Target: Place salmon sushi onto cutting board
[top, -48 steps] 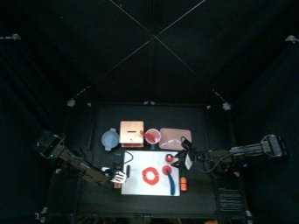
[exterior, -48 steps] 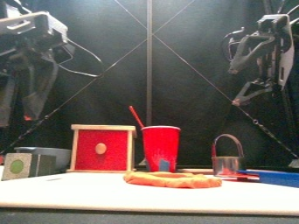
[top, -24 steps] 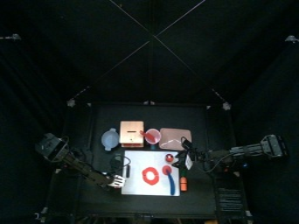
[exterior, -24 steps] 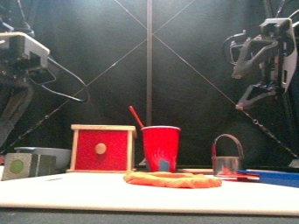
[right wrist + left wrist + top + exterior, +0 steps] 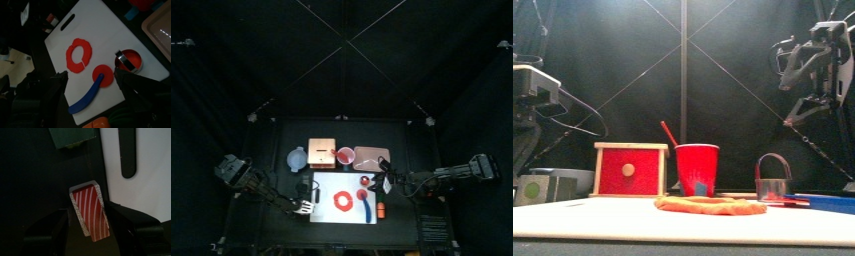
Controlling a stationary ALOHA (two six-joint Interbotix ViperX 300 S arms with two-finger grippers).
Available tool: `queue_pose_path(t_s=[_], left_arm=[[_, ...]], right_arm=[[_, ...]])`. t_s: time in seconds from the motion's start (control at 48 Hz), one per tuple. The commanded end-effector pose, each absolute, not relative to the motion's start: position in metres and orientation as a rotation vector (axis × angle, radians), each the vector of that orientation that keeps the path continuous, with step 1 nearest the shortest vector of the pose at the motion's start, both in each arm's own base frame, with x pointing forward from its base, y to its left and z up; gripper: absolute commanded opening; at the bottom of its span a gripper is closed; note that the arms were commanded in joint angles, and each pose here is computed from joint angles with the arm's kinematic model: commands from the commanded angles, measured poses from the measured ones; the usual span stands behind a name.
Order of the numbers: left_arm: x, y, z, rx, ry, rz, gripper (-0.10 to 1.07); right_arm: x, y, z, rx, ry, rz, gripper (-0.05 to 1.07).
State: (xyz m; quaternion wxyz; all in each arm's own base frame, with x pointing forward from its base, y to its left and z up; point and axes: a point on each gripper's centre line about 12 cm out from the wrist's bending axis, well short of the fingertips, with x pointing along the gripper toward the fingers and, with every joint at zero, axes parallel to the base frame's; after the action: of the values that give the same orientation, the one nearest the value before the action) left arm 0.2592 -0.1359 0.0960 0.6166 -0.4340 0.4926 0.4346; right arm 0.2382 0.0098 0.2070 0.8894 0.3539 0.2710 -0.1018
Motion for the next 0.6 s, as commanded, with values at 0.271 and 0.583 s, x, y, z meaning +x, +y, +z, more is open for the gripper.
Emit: queue_pose_path(t_s=[0.271,0.583], left_arm=[[0.264,-0.138,0.099,-0.997,1.114,0.959,0.65],[0.298,-0.132,0.14,-0.979,0.981,0.82,0.55]], right_arm=[[0.238,0.011,0.21,0.751,0.553,-0.207,1.01],[0.238,0.011,0.211,0.758,0.549,-0.205,1.01]])
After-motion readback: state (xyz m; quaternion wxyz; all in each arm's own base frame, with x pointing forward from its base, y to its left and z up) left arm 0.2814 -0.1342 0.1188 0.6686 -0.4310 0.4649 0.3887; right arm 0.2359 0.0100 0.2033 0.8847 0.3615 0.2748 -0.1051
